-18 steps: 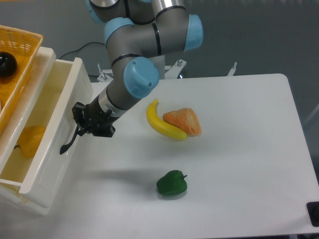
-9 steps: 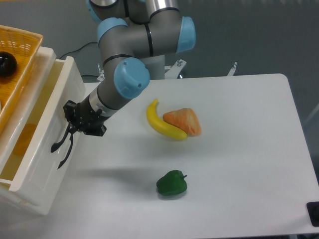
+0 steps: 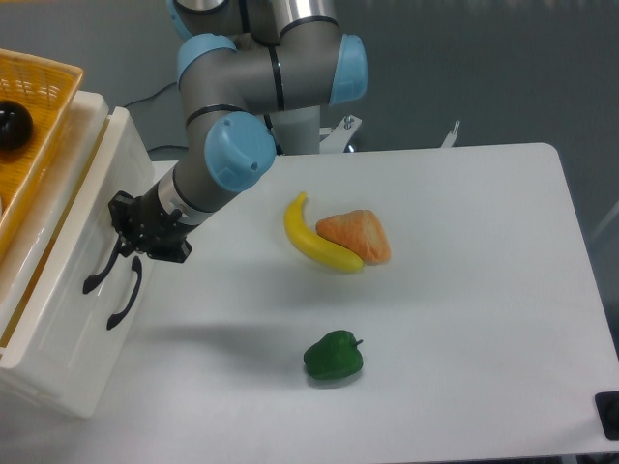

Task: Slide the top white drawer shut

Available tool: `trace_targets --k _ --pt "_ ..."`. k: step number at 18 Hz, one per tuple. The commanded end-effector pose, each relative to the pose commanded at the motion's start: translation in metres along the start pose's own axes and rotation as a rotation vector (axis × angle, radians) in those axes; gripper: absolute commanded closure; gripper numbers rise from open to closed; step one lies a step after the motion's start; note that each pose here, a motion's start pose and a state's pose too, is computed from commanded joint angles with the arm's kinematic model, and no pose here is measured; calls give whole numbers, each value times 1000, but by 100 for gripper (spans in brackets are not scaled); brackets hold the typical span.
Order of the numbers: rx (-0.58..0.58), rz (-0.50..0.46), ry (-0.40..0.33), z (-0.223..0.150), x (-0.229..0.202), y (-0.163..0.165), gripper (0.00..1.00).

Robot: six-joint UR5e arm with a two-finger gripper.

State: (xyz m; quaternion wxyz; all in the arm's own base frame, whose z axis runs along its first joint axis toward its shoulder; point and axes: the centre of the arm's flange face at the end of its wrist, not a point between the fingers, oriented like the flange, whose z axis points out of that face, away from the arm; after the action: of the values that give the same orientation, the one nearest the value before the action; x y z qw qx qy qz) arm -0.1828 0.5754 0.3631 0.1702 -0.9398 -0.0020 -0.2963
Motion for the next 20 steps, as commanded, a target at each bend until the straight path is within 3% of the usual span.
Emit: trace_targets --k 8,10,11,13,15,18,20 --pt "2 8 2 8 9 -5 95" --pt "9 19 -4 7 7 -6 88" --pt "15 26 -9 6 5 -7 76" --pt "21 21 -13 2 -1 -6 65" --pt "37 16 -31 -10 -13 -5 46" --pt "73 5 -62 -40 -42 4 0" --pt "91 -28 -87 -58 -61 12 0"
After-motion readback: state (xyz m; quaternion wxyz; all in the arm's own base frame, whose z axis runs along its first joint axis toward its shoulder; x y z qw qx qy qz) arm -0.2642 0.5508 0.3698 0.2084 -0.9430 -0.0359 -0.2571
